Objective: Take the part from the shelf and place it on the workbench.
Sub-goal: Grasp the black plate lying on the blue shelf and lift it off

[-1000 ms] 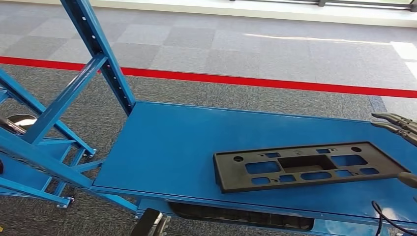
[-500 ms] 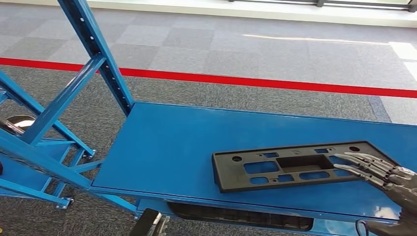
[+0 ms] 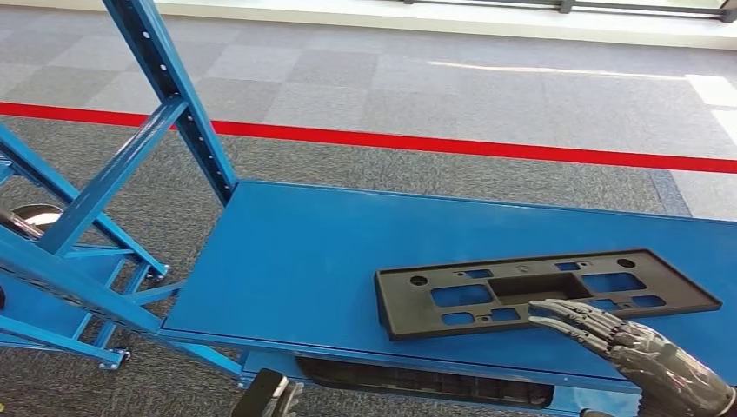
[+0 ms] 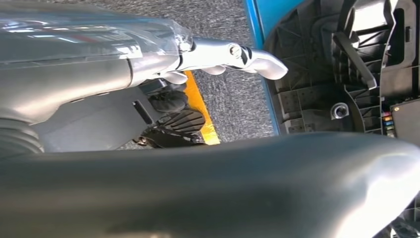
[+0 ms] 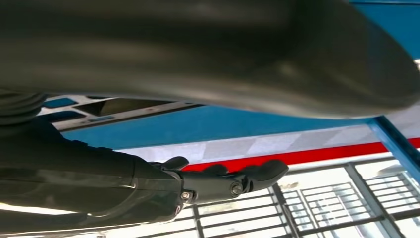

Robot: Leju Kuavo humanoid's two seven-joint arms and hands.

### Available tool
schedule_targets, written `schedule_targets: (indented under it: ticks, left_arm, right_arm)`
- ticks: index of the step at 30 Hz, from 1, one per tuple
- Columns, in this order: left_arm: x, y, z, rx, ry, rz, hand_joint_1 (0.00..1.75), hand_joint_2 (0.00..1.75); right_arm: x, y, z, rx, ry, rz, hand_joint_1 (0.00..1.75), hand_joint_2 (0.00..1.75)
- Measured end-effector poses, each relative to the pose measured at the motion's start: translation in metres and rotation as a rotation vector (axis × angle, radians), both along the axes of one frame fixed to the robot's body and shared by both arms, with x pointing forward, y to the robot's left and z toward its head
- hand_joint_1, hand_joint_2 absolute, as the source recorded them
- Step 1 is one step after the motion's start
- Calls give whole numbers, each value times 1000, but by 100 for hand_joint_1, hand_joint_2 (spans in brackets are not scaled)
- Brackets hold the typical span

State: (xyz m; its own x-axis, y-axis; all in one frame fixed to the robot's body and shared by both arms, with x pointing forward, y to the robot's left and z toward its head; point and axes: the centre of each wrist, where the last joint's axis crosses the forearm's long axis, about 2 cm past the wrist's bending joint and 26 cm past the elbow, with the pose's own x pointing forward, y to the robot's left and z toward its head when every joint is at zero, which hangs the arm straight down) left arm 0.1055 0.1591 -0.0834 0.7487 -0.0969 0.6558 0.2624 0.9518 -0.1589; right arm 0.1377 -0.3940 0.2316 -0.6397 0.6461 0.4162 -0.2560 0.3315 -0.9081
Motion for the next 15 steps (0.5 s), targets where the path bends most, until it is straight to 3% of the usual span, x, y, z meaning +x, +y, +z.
schedule_targets:
  ticks: [8,15]
  left_arm:
    - [-1,-3,0,-10,2,-28,0,0]
    - [-1,-4,1,-6,10,-67,0,0]
  right_arm:
    - [15,7,-18,3,85,22,0,0]
    - [46,12,-39,-10,139,29,0,0]
